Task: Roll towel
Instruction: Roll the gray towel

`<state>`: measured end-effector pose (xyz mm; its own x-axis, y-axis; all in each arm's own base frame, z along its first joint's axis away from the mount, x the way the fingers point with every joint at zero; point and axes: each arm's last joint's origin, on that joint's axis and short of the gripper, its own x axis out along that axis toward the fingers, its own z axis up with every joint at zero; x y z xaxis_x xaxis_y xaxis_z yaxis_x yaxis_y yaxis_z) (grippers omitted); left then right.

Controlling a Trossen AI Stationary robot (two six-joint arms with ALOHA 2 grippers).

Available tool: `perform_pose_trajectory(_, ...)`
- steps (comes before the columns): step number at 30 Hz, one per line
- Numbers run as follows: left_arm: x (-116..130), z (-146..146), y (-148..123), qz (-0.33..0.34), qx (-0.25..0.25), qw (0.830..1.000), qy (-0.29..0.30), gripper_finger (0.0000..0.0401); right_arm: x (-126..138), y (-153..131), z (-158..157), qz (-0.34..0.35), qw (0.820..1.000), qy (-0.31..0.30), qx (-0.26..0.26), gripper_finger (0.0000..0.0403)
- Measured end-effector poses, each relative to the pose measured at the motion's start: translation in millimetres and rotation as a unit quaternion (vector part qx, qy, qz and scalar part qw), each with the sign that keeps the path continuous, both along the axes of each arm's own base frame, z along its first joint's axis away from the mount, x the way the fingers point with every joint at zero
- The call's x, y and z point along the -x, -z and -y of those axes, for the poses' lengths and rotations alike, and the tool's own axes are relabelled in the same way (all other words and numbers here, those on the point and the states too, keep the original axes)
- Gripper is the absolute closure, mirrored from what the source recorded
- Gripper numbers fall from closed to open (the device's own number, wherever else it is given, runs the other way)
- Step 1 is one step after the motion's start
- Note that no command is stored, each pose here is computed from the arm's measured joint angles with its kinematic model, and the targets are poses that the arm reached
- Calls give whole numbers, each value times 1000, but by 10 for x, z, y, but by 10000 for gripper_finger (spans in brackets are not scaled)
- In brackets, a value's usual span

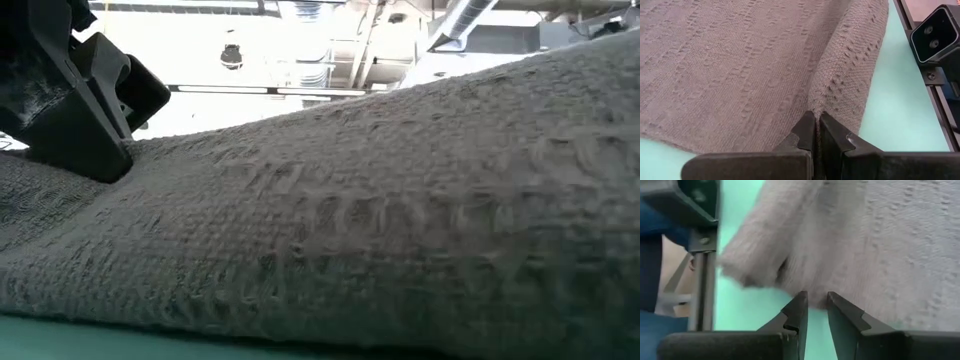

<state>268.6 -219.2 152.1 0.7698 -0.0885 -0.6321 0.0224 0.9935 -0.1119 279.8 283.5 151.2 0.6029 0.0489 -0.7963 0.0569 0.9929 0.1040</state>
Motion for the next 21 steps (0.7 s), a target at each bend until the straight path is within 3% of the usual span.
perform_pose_trajectory(12, -12, -29, -10, 22, -21, 999, -39, 401, 11, -8, -20, 9, 1000, 4, 1, 306)
perform_pose_trajectory(18, -9, -23, -6, 16, -15, 999, -31, 401, 194, -47, -195, -13, 1000, -17, -16, 306)
perform_pose_trajectory(21, -9, -23, -6, 16, -15, 999, -31, 401, 190, -130, -236, 24, 1000, -9, 11, 306)
